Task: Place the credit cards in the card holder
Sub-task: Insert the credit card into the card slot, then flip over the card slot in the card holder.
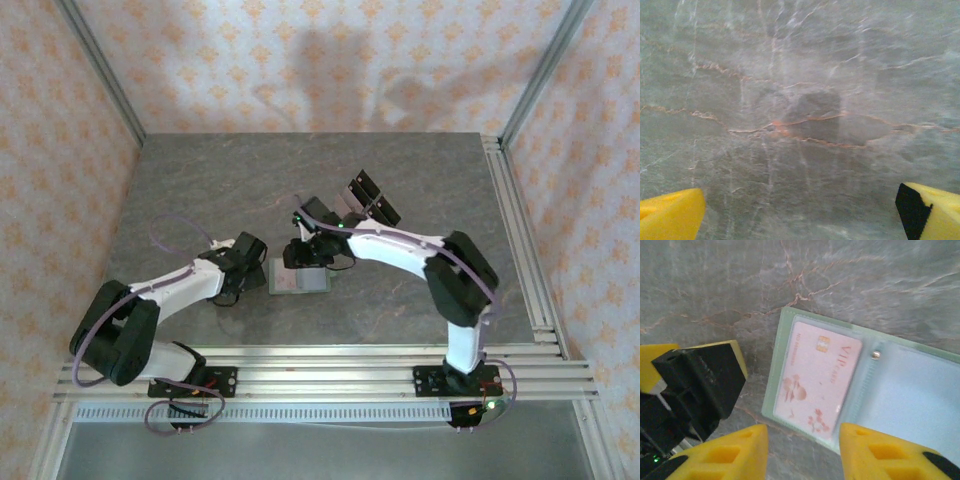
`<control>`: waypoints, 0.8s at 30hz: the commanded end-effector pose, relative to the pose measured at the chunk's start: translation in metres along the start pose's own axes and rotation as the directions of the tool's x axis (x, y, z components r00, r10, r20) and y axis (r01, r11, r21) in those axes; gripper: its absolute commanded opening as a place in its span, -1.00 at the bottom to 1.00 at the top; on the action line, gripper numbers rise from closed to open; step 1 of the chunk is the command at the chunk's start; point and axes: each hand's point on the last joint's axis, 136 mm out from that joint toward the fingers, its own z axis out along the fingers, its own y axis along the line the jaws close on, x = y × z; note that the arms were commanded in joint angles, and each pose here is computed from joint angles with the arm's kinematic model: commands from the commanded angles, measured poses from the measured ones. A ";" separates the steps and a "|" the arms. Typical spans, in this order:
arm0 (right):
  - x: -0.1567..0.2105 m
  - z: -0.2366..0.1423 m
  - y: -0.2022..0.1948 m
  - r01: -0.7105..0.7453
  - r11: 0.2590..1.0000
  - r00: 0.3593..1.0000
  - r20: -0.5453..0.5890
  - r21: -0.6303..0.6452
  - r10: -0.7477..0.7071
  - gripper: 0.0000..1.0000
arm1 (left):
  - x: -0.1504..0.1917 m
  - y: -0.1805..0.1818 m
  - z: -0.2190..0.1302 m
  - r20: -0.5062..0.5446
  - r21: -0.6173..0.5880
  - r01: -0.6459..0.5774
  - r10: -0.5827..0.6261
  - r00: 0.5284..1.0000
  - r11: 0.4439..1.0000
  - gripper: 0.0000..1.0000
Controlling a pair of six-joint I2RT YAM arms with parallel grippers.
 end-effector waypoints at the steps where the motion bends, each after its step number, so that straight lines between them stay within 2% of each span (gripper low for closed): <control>1: 0.004 -0.017 -0.032 -0.043 0.993 0.998 0.048 0.111 0.038 -0.13 | -0.014 -0.013 -0.019 0.044 0.043 -0.037 0.035 0.998 0.998 1.00; 13: 0.019 -0.001 -0.056 -0.050 0.985 0.999 0.007 0.165 0.050 -0.11 | -0.013 -0.051 -0.019 0.063 0.032 -0.173 0.171 0.983 0.984 1.00; 24: 0.024 0.013 -0.064 -0.053 0.983 0.998 -0.022 0.177 0.058 -0.12 | -0.007 -0.052 -0.010 0.053 0.013 -0.181 0.180 0.982 0.983 1.00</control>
